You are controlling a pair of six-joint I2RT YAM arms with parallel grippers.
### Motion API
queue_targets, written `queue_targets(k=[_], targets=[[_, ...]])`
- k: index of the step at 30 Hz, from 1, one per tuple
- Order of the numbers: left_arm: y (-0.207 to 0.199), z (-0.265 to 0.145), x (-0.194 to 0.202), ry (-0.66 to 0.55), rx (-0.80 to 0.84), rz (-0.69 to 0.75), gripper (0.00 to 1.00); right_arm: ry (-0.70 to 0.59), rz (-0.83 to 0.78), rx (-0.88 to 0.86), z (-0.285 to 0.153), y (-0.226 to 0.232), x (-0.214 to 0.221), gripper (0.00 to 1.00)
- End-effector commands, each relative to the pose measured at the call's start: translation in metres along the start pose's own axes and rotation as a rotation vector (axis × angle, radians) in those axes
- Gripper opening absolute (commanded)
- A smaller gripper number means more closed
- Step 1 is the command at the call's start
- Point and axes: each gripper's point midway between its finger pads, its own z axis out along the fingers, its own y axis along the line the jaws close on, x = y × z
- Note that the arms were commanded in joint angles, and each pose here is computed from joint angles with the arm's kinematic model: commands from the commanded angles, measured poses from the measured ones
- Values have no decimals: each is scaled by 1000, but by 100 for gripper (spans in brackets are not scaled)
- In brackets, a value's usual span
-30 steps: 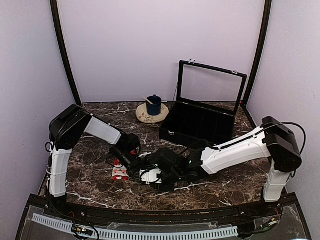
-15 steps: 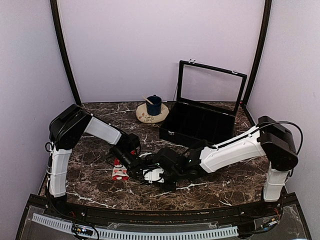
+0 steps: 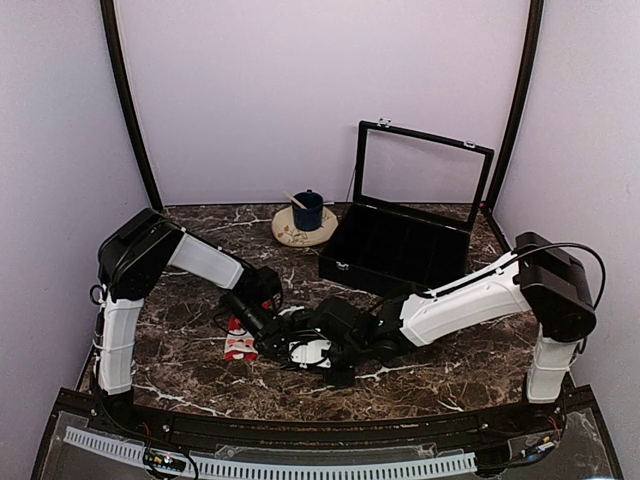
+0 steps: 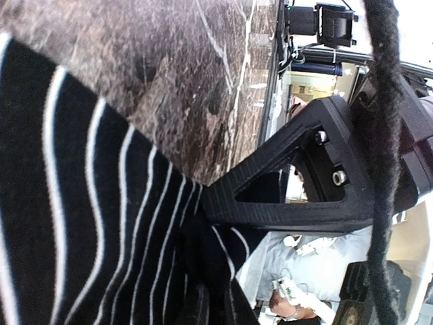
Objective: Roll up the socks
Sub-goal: Roll the sock at the center of the board.
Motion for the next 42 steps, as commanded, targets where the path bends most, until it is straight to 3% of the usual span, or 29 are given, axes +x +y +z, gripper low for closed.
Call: queue_targets(k=[1,6,27,35,42], targets=[[24,0,6,18,-148,17,15,-17,85,-73,-1,1,-6,0],[26,-6,4,-16,-215,47,24,-24,146,-140,-3,4,-6,0],[3,-35,-9,-245,-404,197,33,-27,265,-243,0,13,-2,0],[-15,-50,-17,-378,-496,321,34,-18,325,-276,1,12,1,0],[-24,-46,-10,-411,-631,457,35,13,361,-310,5,14,8,0]])
